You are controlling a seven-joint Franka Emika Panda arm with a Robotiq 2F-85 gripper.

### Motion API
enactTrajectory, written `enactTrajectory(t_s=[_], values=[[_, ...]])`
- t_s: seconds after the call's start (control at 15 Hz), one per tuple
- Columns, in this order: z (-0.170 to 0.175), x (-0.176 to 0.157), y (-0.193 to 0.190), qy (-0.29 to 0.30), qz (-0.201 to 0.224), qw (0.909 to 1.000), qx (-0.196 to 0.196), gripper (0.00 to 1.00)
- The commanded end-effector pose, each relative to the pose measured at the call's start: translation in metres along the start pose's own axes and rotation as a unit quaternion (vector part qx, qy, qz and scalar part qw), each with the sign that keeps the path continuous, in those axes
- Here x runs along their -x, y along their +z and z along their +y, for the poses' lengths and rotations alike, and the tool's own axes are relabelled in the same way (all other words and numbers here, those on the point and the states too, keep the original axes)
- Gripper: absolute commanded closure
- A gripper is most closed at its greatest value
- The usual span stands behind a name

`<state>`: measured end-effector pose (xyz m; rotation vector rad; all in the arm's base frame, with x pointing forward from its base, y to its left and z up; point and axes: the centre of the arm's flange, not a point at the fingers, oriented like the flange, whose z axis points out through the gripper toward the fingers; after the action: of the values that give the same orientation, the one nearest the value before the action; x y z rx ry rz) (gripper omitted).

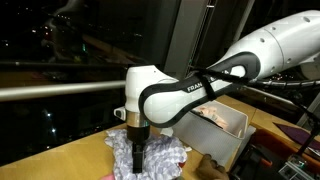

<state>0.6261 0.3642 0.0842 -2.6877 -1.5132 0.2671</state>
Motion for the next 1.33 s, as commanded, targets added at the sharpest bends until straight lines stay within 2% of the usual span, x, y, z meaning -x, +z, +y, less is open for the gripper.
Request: enactTrajectory(t_s=[0.0, 0.13, 0.6, 0.8, 1.27], values=[[0.018, -0.025, 0.033, 0.01, 0.005, 0.9998, -0.017, 0.26], [0.02, -0.027, 0.031, 0.019, 0.004, 0.9997, -0.018, 0.28], [0.021, -0.025, 0.021, 0.028, 0.01, 0.9993, -0.022, 0.8], [0.007, -0.016, -0.012, 0.038, 0.011, 0.9992, -0.003, 0.99], [-0.016, 0.032, -0.096, 0.084, 0.015, 0.9954, 0.043, 1.0]])
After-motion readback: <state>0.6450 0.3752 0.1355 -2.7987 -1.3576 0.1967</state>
